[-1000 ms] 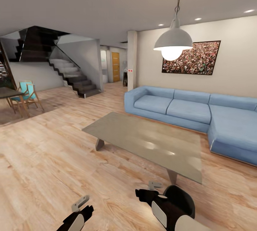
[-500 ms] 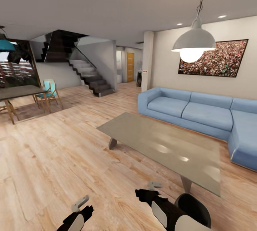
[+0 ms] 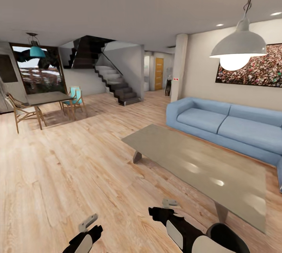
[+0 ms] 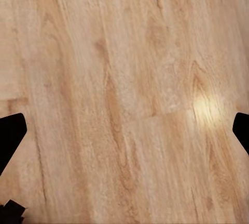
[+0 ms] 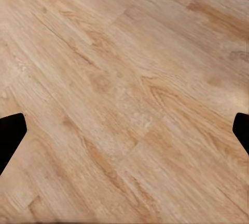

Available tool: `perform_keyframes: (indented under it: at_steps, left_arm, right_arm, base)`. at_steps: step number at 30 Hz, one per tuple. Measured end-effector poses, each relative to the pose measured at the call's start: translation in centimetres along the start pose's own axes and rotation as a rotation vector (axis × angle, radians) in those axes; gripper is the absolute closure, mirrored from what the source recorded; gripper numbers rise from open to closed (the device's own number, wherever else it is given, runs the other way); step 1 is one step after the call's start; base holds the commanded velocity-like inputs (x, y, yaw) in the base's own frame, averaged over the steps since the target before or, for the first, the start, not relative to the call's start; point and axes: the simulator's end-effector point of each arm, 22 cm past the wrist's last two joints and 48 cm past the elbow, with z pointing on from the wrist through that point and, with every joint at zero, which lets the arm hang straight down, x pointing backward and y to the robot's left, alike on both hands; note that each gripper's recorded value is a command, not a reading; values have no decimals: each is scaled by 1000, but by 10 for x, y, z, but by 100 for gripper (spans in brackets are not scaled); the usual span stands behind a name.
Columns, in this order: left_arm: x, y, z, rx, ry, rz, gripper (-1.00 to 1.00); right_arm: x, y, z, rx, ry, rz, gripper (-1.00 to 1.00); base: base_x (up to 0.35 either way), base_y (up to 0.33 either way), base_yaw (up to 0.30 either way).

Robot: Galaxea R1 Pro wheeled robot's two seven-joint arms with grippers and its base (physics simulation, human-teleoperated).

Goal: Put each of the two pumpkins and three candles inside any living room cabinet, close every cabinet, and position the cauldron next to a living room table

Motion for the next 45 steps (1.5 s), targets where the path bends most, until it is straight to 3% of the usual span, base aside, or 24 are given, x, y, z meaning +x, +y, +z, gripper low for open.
perform_keyframes:
  at_steps: [11,18,30,45]
  left_arm:
    - [-4,-8,-5,13,-11,17,-100]
    - [-5,-7,-5,14,-11,4,-100]
    - [-4,-8,-6,15,-12,14,-100]
    - [-4,-9,-6,16,-11,13,-100]
  right_arm:
    - [-2,1,-3,0,0,0,-100]
    - [-2,1,-3,0,0,0,-100]
    - [-2,2,-3,-1,0,0,-100]
    - [-2,2,-3,-2,0,0,-100]
  base:
    - [0,0,273]
    - [150,-88,274]
    - [248,-193,274]
    - [45,-254,274]
